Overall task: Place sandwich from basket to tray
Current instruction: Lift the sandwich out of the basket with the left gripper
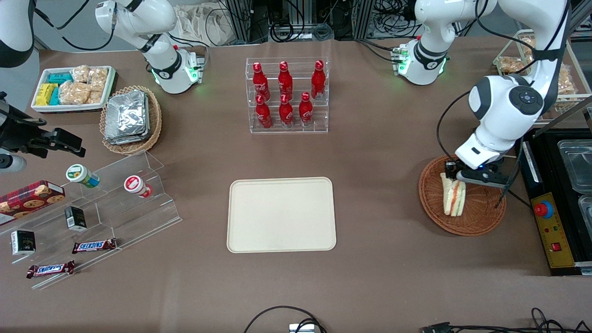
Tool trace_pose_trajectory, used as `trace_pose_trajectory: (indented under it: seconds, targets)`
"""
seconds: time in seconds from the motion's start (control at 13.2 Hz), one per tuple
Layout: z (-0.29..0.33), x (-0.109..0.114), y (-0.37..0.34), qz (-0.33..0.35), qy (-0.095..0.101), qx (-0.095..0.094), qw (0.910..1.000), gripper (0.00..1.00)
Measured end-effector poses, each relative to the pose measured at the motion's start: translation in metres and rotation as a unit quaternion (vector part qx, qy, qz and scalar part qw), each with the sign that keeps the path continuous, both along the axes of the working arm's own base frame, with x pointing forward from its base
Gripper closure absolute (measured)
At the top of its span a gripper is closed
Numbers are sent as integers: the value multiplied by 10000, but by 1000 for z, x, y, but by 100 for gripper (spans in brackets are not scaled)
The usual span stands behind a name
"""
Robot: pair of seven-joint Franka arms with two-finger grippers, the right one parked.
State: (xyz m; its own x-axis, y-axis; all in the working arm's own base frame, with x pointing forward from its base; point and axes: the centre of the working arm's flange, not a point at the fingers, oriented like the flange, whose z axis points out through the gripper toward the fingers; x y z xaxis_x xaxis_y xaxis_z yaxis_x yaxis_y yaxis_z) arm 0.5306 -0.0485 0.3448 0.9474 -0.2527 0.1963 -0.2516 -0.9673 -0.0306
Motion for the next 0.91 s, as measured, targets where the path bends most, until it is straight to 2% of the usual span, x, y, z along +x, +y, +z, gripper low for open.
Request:
trace_pose_trajectory:
  seconds: [0.3, 0.53, 0.76, 0.91]
  targets:
    - [69, 27, -48, -151, 398, -18, 9991, 83]
    - [100, 38, -96, 37, 428, -170, 9989, 83]
    - [125, 48, -146, 290, 624, -315, 9971, 83]
    - [134, 55, -186, 501, 554, -297, 9968, 83]
